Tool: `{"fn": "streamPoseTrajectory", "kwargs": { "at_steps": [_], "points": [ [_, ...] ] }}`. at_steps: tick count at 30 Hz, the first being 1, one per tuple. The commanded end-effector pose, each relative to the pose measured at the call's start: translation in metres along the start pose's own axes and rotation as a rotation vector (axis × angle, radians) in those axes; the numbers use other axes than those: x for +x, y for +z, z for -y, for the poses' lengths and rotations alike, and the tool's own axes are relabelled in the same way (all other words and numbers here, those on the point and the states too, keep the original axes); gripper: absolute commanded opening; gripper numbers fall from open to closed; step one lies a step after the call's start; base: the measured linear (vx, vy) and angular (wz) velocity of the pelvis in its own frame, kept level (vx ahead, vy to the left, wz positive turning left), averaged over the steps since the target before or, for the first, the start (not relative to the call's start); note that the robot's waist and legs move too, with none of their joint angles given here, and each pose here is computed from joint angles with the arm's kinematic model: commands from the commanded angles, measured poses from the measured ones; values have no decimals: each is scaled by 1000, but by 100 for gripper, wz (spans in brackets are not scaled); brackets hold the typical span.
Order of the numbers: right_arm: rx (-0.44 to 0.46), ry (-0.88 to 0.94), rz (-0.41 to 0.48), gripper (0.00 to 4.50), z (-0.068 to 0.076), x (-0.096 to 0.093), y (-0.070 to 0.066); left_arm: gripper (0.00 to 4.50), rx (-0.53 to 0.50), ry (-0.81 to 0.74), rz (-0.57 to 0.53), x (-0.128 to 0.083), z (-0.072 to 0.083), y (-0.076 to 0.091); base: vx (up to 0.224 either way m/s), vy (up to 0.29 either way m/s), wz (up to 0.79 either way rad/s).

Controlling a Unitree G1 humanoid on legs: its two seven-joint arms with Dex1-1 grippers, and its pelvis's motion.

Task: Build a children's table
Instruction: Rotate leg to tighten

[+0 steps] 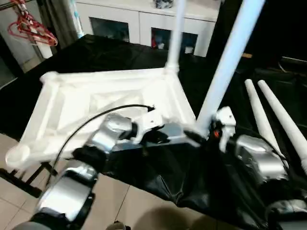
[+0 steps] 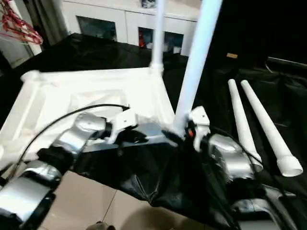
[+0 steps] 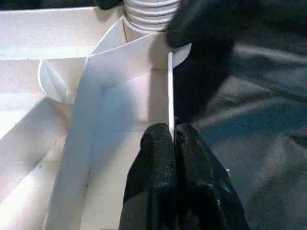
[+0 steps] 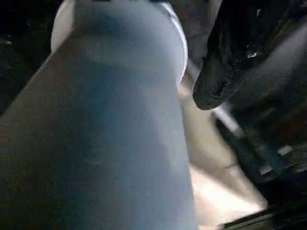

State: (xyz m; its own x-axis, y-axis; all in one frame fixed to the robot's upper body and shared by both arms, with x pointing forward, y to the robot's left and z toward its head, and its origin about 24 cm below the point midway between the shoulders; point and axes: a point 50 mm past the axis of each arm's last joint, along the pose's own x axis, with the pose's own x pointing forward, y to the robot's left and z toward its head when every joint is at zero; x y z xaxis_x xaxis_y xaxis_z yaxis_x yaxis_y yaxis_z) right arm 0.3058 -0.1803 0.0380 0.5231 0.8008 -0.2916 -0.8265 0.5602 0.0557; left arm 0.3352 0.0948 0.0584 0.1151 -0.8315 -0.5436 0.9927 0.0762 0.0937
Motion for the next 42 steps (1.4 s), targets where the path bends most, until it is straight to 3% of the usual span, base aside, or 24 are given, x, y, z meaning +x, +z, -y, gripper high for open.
{"fn": "streamPoseTrajectory", "kwargs": {
  "at_steps": [1,5,6,11,16,21,25,28,31,32,33,34,39,42],
  "points": [
    [-4,99,-18,394,-9,3,-1,0,23,-61,16,4,5,4,0,0,0],
    [-14,187,-35,394,-14,-3,-1,0,7,-123,22,-3,8,2,0,0,0],
    [-16,195,-39,369,-14,-3,-1,0,5,-131,22,-4,8,2,0,0,0],
    [-10,240,-54,332,-16,-5,0,0,-13,-186,16,-10,11,-1,0,0,0],
    [-3,249,-47,290,-18,-3,0,0,-16,-190,15,-12,11,-1,0,0,0],
    [34,236,-23,278,-27,2,-6,0,-29,-123,18,-9,9,-2,0,0,0],
    [82,86,-4,277,-25,15,-11,0,-48,9,11,-2,0,1,0,0,0],
    [139,-135,21,277,-24,36,-16,0,-66,142,9,13,-8,9,0,0,0],
    [160,-197,28,276,-25,45,-16,0,-83,196,9,20,-11,13,0,0,0],
    [208,-333,6,276,-25,61,-19,0,-96,263,8,33,-13,21,0,0,0],
    [208,-333,6,276,-25,61,-19,0,-96,263,8,33,-13,21,0,0,0],
    [238,-431,-4,276,-25,72,-19,0,-99,304,12,43,-13,28,0,0,0],
    [203,-489,30,276,-26,84,-11,0,-68,318,0,55,-10,36,0,0,0],
    [216,-464,95,345,-22,82,-1,0,-20,295,17,54,-9,38,0,0,0]
  ]
}}
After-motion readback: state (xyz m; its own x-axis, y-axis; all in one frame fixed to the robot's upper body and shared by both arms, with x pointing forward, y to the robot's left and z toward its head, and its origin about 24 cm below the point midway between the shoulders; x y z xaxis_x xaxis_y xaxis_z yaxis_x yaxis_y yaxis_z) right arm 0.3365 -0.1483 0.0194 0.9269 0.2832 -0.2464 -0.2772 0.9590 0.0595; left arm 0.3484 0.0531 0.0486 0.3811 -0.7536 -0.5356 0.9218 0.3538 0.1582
